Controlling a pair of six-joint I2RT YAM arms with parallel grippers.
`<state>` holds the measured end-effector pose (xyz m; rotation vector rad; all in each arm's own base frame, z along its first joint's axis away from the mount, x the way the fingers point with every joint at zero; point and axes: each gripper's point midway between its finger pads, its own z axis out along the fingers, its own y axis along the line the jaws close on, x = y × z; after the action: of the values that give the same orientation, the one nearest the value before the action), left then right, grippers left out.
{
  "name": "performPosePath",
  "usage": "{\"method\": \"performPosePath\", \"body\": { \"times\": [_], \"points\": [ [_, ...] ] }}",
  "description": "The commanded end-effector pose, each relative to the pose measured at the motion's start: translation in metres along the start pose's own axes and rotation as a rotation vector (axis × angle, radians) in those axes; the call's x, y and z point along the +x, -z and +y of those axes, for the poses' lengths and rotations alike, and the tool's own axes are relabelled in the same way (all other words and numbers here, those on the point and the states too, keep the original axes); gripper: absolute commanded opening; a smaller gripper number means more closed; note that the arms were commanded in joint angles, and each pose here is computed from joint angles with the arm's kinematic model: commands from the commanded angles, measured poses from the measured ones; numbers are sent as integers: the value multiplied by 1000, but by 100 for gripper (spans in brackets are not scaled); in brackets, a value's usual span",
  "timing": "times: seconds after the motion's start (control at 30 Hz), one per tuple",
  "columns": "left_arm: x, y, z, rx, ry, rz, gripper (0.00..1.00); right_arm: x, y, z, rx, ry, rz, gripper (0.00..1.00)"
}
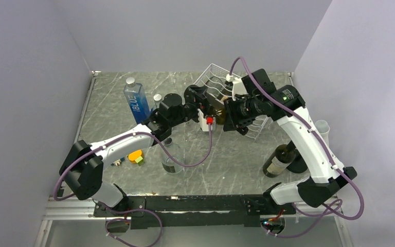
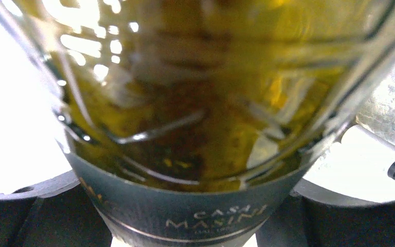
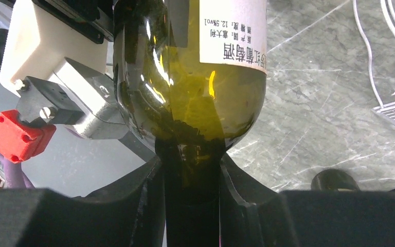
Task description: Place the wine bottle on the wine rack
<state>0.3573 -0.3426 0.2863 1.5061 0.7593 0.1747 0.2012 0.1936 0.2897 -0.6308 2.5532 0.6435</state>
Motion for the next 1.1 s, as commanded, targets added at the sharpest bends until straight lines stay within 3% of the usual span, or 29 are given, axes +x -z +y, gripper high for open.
{"method": "performPosePath", "body": {
  "times": [0.0,0.03,0.1,0.13,0.17,0.23,0.53,0.77,0.93,1.07],
  "points": [
    [-37,22,109,-333,4,-102,1,-12,-3,-5,38,-2,-44,0],
    [-36,22,109,-340,2,-101,6,-15,-2,-6,47,-3,-64,0],
    [-35,24,110,-356,-3,-98,43,-22,1,-6,59,-12,-103,0],
    [-34,25,110,-366,-1,-94,56,-26,3,-7,70,-18,-125,0],
    [-32,25,109,-374,-1,-90,63,-29,6,-7,78,-25,-147,0],
    [-30,26,106,-371,-9,-77,97,-37,13,-7,92,-36,-199,0],
    [-9,29,86,-355,-35,13,99,-87,86,-17,215,-202,-601,0],
    [-2,42,104,-456,71,54,99,-85,85,-25,232,-247,-663,0],
    [-15,50,119,-482,303,-12,99,-73,55,-33,217,-272,-647,0],
    [-14,58,137,-527,542,6,99,-57,31,-41,224,-285,-607,0]
  ]
}}
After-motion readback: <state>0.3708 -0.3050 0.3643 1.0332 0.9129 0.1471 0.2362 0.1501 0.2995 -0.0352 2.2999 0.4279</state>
